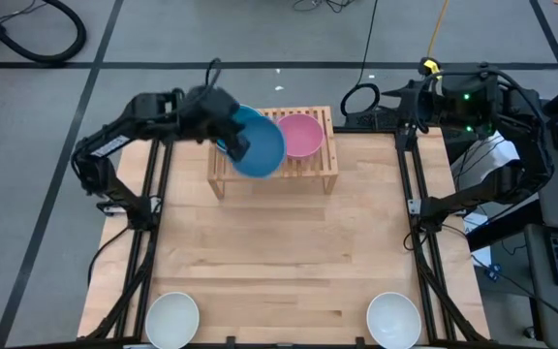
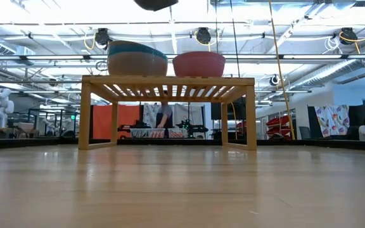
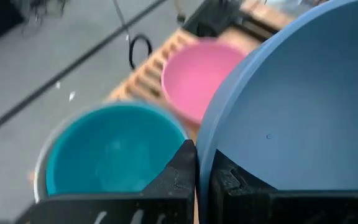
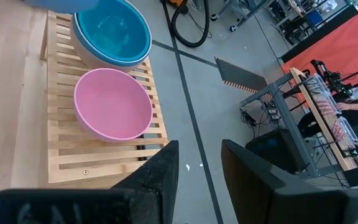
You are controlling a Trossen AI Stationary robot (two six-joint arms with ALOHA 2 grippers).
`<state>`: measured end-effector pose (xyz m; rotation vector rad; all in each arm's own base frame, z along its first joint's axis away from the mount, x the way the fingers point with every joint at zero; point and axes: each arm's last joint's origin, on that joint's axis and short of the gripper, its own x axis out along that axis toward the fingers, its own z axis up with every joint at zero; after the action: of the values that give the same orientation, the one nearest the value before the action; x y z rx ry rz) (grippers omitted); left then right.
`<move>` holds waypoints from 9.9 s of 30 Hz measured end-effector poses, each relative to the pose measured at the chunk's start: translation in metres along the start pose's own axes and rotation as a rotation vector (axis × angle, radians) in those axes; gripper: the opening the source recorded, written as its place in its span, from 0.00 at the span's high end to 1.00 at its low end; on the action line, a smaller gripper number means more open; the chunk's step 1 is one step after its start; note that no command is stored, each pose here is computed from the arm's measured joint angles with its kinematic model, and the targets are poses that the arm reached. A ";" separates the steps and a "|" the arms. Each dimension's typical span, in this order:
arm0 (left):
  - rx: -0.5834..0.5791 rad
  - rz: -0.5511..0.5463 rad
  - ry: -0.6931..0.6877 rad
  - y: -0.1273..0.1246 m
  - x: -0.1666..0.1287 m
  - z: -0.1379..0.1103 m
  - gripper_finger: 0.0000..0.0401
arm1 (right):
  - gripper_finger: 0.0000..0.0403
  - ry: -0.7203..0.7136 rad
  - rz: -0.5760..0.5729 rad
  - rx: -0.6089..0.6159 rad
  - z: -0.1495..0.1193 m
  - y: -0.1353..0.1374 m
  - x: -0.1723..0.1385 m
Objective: Place and stack bowls onto a shelf
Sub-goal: Stack the blue bowl on top of the pink bowl on the shelf, then stack the left white bowl on top of the blue bowl on the shelf
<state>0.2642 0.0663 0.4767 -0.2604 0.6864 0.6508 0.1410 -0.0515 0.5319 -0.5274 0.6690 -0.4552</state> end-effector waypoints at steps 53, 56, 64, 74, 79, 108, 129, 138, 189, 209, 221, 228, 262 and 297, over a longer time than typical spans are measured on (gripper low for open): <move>0.190 -0.177 0.014 0.054 0.171 0.043 0.89 | 0.71 -0.002 -0.003 0.088 0.000 0.000 0.000; 0.195 -0.184 0.013 0.051 0.171 0.043 0.89 | 0.71 -0.003 -0.003 0.087 0.000 0.000 0.000; 0.166 -0.175 -0.040 0.043 0.169 0.047 0.89 | 0.71 -0.002 -0.003 0.088 0.000 0.000 0.000; 0.179 -0.180 -0.034 0.039 0.154 0.046 0.88 | 0.71 -0.003 -0.003 0.084 0.000 0.000 0.000; 0.171 -0.175 -0.020 0.041 0.155 0.044 0.88 | 0.71 -0.002 -0.003 0.081 0.000 0.000 0.000; 0.291 -0.216 -0.013 0.024 0.156 0.040 0.95 | 0.71 -0.003 -0.003 0.080 0.000 0.000 0.000; 0.288 -0.186 -0.031 0.024 0.156 0.042 0.78 | 0.71 -0.003 -0.003 0.079 0.000 0.000 0.000; 0.241 -0.206 -0.110 0.025 0.111 0.048 0.78 | 0.71 -0.018 0.013 0.100 0.005 0.000 0.007; 0.292 -0.330 0.886 -0.096 -0.043 -0.220 0.78 | 0.71 0.112 0.408 -0.024 -0.039 0.071 0.035; 0.222 -0.377 0.909 -0.135 -0.020 -0.347 0.78 | 0.71 0.077 0.394 -0.035 -0.044 0.067 0.024; 0.328 -0.324 0.922 -0.122 -0.009 -0.372 0.78 | 0.71 0.053 0.383 -0.024 -0.041 0.066 0.024; 0.333 -0.342 0.917 -0.123 -0.009 -0.372 0.78 | 0.71 0.050 0.381 -0.025 -0.041 0.066 0.024; -0.299 -0.296 0.944 -0.134 0.032 -0.343 0.99 | 0.71 0.041 0.371 -0.048 -0.041 0.065 0.024; 0.095 -0.089 0.151 0.017 0.030 0.024 0.99 | 0.71 0.040 0.255 -0.005 -0.050 0.057 0.006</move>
<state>0.2833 0.1039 0.4750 -0.2528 0.8439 0.5153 0.1239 -0.0263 0.4623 -0.4317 0.7649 -0.2254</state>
